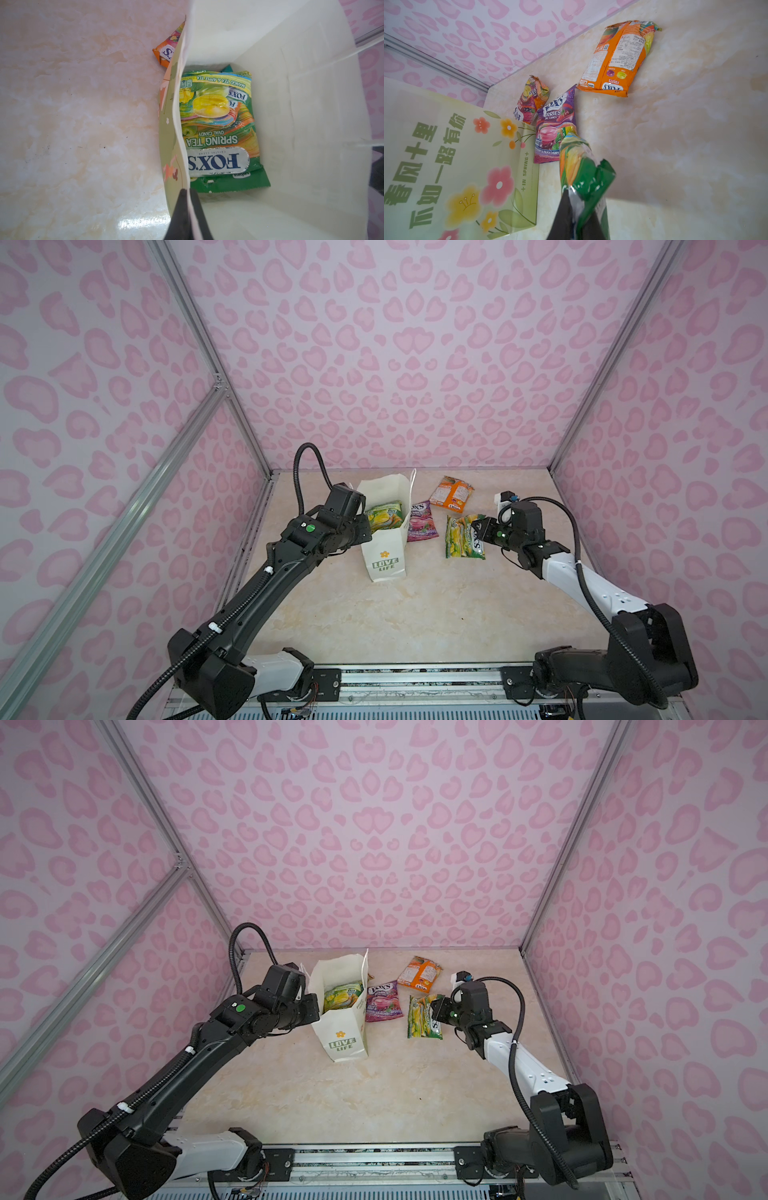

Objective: Place the snacks into the paper bag
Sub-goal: Pick up the snack from the top-center of the table, then place the snack in the paper bag.

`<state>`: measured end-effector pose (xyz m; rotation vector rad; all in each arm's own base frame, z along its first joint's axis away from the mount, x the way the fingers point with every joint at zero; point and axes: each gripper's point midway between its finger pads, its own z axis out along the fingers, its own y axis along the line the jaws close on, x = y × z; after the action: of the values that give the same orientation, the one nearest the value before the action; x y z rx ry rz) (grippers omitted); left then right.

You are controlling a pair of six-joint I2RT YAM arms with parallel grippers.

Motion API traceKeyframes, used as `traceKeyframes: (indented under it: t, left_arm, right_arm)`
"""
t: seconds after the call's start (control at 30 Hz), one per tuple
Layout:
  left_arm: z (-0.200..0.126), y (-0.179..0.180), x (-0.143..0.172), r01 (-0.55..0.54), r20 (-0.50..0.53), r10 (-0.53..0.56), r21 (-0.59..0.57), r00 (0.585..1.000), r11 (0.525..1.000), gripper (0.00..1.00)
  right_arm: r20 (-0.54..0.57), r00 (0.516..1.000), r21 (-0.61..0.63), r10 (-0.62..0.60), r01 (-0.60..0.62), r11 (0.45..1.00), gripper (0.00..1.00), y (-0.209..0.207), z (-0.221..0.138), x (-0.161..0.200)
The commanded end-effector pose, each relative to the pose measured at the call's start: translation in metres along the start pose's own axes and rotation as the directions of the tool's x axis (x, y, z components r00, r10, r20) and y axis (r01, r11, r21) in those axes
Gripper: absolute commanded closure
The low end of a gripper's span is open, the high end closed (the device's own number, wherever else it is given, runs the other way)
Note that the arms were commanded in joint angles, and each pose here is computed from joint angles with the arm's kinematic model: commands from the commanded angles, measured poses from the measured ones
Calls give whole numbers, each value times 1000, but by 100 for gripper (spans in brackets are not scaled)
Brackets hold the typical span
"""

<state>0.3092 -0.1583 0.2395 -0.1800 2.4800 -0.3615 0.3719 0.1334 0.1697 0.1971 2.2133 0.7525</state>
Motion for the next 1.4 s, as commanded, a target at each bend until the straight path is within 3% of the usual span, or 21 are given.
traceKeyframes:
  t: [0.0, 0.23, 0.5, 1.0, 1.37]
  left_arm:
    - [0, 4, 9, -10, -33, 9, -9, 999, 1000, 97]
    - [3, 2, 9, -13, -39, 13, -4, 999, 1000, 97]
    - [-2, 0, 5, -14, -26, 14, 3, 1000, 1000, 97]
    - [0, -3, 7, -7, -34, 8, 20, 999, 1000, 97]
    - [4, -5, 9, 15, -37, -14, 34, 999, 999, 97]
  right_arm:
    - [-11, 1000, 26, -26, 26, 999, 100, -3, -10, 5]
    - [-16, 998, 81, -60, 61, 995, 100, -13, -16, 13]
    - [7, 997, 47, -82, 81, 996, 100, 11, -27, 1]
    - [229, 938, -102, -259, 288, 952, 100, 158, -92, -69]
    - [321, 885, -196, -336, 409, 891, 100, 249, -122, -103]
